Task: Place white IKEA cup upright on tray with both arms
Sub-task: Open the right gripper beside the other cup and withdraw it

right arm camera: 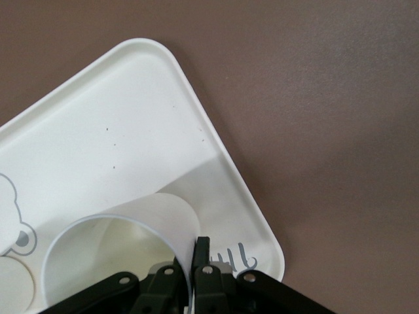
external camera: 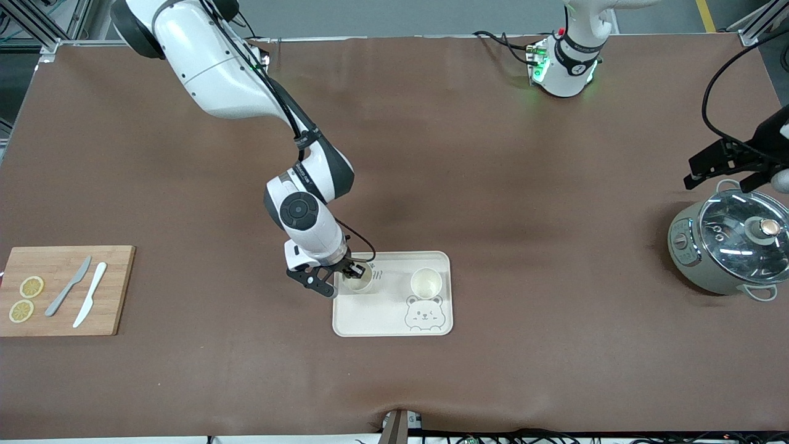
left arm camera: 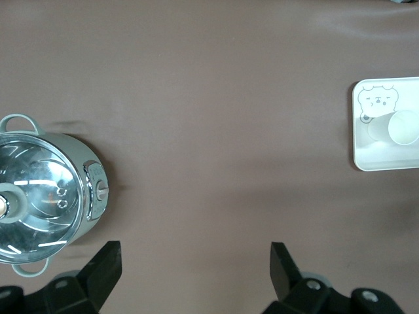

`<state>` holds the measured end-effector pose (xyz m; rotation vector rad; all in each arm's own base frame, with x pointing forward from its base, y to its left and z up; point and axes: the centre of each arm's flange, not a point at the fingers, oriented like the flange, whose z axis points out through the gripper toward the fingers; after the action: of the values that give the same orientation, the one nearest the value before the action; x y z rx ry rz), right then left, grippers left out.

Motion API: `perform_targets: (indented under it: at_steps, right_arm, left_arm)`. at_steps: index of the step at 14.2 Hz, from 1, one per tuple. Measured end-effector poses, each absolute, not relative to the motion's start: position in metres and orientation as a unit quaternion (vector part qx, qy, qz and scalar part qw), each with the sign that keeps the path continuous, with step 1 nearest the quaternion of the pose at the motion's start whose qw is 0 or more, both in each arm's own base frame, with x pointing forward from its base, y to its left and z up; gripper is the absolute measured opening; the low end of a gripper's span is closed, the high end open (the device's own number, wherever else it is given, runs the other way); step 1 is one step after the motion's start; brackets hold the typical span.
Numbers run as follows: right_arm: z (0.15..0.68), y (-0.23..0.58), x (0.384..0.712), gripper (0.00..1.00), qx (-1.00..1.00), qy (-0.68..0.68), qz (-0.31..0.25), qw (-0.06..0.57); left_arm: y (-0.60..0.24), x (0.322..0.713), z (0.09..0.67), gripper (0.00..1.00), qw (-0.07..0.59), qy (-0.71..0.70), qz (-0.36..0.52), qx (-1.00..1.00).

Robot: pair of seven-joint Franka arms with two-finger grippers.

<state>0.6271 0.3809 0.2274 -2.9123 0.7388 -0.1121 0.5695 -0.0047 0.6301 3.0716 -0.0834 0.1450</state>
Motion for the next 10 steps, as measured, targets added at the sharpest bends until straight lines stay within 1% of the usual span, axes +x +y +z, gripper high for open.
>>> perform_targets:
  at_steps: [1,2,3,4,6,7,9,10]
  right_arm:
    - [0.228,0.381,0.628,0.19,-0.966,0.245,-0.038,0.068]
    - [0.230,0.381,0.629,0.31,-0.966,0.246,-0.040,0.069]
    - [0.233,0.381,0.631,0.40,-0.966,0.246,-0.042,0.071]
    - [0.237,0.382,0.633,0.52,-0.965,0.246,-0.045,0.074]
    - [0.251,0.383,0.637,0.70,-0.966,0.246,-0.046,0.073]
    - [0.262,0.383,0.638,0.81,-0.966,0.245,-0.041,0.067]
    - [0.305,0.379,0.637,1.00,-0.971,0.229,-0.035,0.054]
    - [0.337,0.374,0.634,1.00,-0.976,0.213,-0.029,0.043]
  left_arm:
    - [-0.005,0.565,0.633,1.00,0.031,-0.038,0.043,0.998]
    - [-0.003,0.561,0.634,1.00,0.026,-0.055,0.037,0.997]
    - [-0.001,0.557,0.635,1.00,0.015,-0.068,0.030,0.997]
    - [0.002,0.554,0.635,1.00,0.006,-0.075,0.024,0.997]
    - [0.003,0.553,0.632,1.00,-0.001,-0.074,0.018,0.997]
    - [0.002,0.554,0.631,1.00,-0.001,-0.069,0.017,0.998]
    - [0.000,0.560,0.633,1.00,-0.001,-0.056,0.024,0.998]
    - [-0.003,0.566,0.635,1.00,-0.001,-0.057,0.028,0.998]
